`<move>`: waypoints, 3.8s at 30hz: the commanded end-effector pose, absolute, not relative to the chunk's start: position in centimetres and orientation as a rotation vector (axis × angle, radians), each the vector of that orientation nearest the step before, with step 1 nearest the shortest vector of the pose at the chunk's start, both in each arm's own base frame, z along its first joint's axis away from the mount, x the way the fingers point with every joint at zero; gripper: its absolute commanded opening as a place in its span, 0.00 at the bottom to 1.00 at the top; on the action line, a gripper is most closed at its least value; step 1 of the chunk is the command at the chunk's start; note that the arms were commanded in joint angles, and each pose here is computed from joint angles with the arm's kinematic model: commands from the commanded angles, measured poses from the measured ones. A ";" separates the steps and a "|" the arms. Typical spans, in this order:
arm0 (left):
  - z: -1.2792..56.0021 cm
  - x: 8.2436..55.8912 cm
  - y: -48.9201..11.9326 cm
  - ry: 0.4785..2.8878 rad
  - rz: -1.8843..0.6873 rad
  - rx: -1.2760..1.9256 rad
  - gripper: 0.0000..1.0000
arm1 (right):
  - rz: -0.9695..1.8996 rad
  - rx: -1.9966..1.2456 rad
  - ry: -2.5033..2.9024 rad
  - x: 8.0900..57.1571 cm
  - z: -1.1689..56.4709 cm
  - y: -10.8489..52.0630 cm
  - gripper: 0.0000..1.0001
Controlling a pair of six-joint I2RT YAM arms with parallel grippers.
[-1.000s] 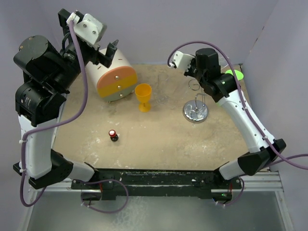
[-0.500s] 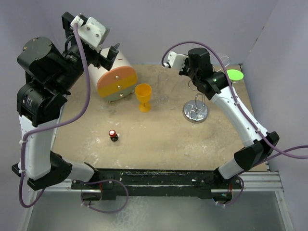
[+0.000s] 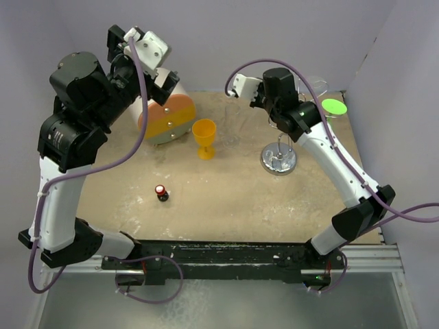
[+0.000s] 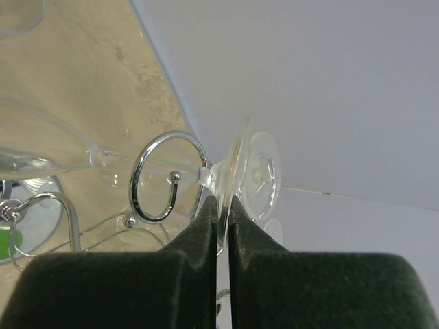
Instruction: Place the wine glass upside down on the wine glass rack
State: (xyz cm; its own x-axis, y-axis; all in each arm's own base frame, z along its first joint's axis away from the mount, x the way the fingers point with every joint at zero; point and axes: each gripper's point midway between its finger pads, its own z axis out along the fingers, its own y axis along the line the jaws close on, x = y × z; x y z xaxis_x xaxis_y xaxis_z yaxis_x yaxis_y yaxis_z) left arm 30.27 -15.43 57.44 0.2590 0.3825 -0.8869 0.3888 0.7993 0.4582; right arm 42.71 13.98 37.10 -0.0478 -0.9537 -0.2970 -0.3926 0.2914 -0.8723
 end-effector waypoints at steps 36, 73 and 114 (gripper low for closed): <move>53.9 32.7 -16.4 1.449 -0.047 0.683 0.99 | -0.637 -1.291 1.543 39.2 39.0 15.2 0.00; 52.9 33.7 -16.3 1.472 -0.024 0.695 0.99 | -0.759 -1.267 1.611 38.8 37.7 12.2 0.34; 39.1 40.7 -22.8 1.744 -0.192 0.796 0.99 | -0.432 -0.887 1.469 32.0 50.4 7.2 0.48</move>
State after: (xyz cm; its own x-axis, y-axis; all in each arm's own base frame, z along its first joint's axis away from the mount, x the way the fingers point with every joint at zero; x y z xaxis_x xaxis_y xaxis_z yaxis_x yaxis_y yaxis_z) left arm 39.09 -21.63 40.06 -0.1050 0.4803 -0.8708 0.5939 0.7326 0.3325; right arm 34.51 7.23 45.71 -0.0043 -0.8492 -0.5280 -0.2964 0.5054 -0.8104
